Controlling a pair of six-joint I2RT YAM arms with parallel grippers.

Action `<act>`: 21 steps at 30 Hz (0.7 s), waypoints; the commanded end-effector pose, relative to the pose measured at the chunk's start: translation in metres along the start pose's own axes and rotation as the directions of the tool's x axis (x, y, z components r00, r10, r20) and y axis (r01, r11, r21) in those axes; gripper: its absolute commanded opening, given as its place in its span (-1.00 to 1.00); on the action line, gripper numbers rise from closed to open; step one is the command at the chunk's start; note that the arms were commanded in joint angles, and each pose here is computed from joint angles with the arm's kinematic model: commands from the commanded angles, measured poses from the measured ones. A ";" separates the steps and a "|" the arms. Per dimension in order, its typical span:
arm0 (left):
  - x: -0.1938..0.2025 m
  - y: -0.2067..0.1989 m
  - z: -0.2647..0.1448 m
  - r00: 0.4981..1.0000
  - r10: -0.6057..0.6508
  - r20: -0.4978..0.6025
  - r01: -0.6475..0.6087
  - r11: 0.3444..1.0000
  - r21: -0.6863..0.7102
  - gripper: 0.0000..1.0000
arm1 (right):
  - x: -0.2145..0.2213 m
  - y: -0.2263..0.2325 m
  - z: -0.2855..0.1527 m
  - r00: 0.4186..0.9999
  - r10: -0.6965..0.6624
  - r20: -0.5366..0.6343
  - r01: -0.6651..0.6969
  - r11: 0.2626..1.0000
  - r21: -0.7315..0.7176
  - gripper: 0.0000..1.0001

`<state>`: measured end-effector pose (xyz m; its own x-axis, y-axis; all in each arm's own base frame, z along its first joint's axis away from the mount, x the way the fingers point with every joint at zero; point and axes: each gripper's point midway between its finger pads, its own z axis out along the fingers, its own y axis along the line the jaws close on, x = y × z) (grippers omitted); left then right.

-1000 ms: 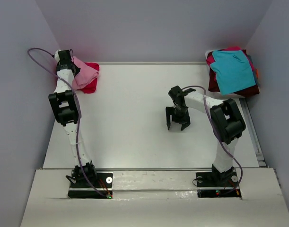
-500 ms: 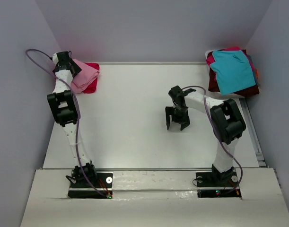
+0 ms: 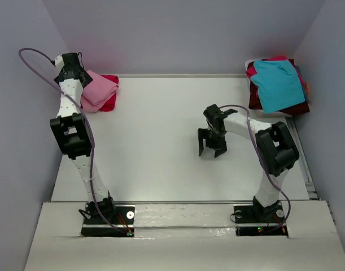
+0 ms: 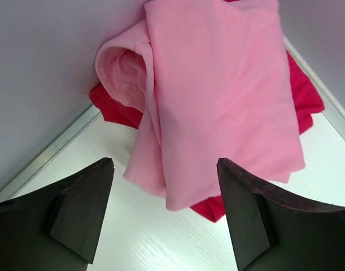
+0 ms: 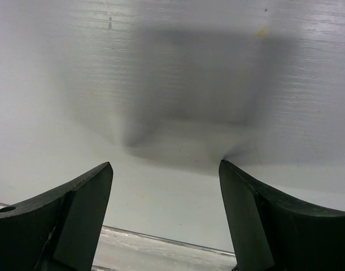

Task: Fold and stack the t-shirts
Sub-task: Neatly place the folded tshirt to the corner

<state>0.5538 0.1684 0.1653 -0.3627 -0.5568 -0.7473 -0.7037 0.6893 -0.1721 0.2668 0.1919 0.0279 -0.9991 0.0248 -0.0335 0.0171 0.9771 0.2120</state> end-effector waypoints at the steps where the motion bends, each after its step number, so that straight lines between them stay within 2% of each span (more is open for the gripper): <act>1: -0.043 -0.002 -0.067 0.994 0.018 0.108 -0.020 1.000 0.017 0.71 | -0.013 0.014 -0.016 0.996 -0.005 0.086 0.012 0.997 -0.076 0.63; 5: -0.048 -0.012 -0.082 0.994 0.051 0.099 -0.056 0.997 0.056 0.71 | -0.012 0.015 -0.018 0.995 -0.010 0.103 0.020 0.995 -0.095 0.64; 9: -0.049 -0.035 -0.077 0.994 0.057 0.093 -0.072 0.984 0.162 0.69 | -0.009 0.018 -0.015 0.995 -0.002 0.098 0.013 0.993 -0.116 0.63; 15: -0.023 -0.078 -0.033 0.997 0.073 0.028 -0.078 0.942 0.326 0.66 | -0.008 0.015 -0.023 0.994 -0.003 0.105 0.014 0.995 -0.101 0.63; 16: -0.022 -0.086 -0.036 0.997 0.075 0.020 -0.077 0.927 0.368 0.65 | -0.009 0.014 -0.024 0.994 -0.003 0.108 0.014 0.995 -0.095 0.63; 21: 0.013 -0.097 0.001 0.995 0.079 -0.068 -0.045 0.913 0.405 0.64 | -0.010 0.011 -0.026 0.994 -0.004 0.111 0.012 0.997 -0.071 0.63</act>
<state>0.6016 0.1099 0.1788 -0.4432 -0.5167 -0.7325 -0.4559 0.8335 -0.3121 0.2659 0.1987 0.0393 -0.9957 0.0335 -0.0866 0.0078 0.9598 0.2805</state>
